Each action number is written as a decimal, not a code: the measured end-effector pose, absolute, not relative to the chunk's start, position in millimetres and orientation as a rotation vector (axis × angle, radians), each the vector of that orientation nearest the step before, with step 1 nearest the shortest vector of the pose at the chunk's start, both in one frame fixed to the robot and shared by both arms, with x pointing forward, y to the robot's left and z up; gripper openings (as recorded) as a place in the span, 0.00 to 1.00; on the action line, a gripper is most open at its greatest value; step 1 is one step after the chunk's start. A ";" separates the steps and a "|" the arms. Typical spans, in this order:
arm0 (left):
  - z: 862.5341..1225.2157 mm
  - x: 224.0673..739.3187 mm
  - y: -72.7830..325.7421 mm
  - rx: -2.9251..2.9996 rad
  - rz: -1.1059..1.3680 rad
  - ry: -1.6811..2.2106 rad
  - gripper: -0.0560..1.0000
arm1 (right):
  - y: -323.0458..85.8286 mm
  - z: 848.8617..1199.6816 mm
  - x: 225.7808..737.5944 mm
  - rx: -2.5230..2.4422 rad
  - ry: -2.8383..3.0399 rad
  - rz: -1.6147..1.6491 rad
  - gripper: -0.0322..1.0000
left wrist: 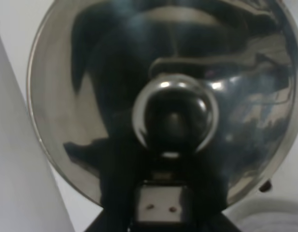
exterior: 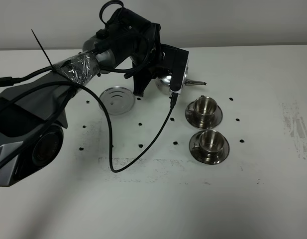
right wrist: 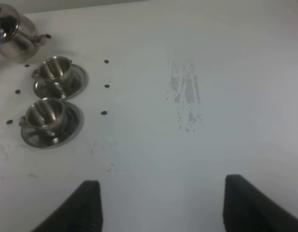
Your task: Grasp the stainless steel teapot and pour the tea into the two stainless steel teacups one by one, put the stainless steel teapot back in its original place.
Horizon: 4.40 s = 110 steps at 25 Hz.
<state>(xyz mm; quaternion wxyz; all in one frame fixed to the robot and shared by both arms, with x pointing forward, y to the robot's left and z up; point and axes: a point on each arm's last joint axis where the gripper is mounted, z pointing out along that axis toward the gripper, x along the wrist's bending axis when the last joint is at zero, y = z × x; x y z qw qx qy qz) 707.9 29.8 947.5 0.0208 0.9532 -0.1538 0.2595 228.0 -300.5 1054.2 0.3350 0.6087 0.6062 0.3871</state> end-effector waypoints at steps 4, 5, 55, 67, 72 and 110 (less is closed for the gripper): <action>948.8 707.4 24.4 2.928 0.841 -0.508 0.23 | -300.5 1054.2 228.0 1.588 1.582 1.010 0.54; 948.9 707.5 24.3 2.926 0.845 -0.518 0.23 | -300.5 1054.2 228.0 1.588 1.582 1.010 0.54; 952.7 705.4 12.4 2.892 0.997 -1.017 0.23 | -300.5 1054.2 228.0 1.588 1.582 1.010 0.54; 953.3 705.9 11.5 2.863 1.017 -1.129 0.23 | -300.5 1054.2 228.0 1.588 1.582 1.010 0.54; 954.1 706.2 10.1 2.853 1.040 -1.157 0.23 | -300.5 1054.2 228.0 1.588 1.582 1.010 0.54; 957.0 706.0 4.2 2.825 1.118 -1.223 0.23 | -300.5 1054.2 228.0 1.588 1.582 1.010 0.54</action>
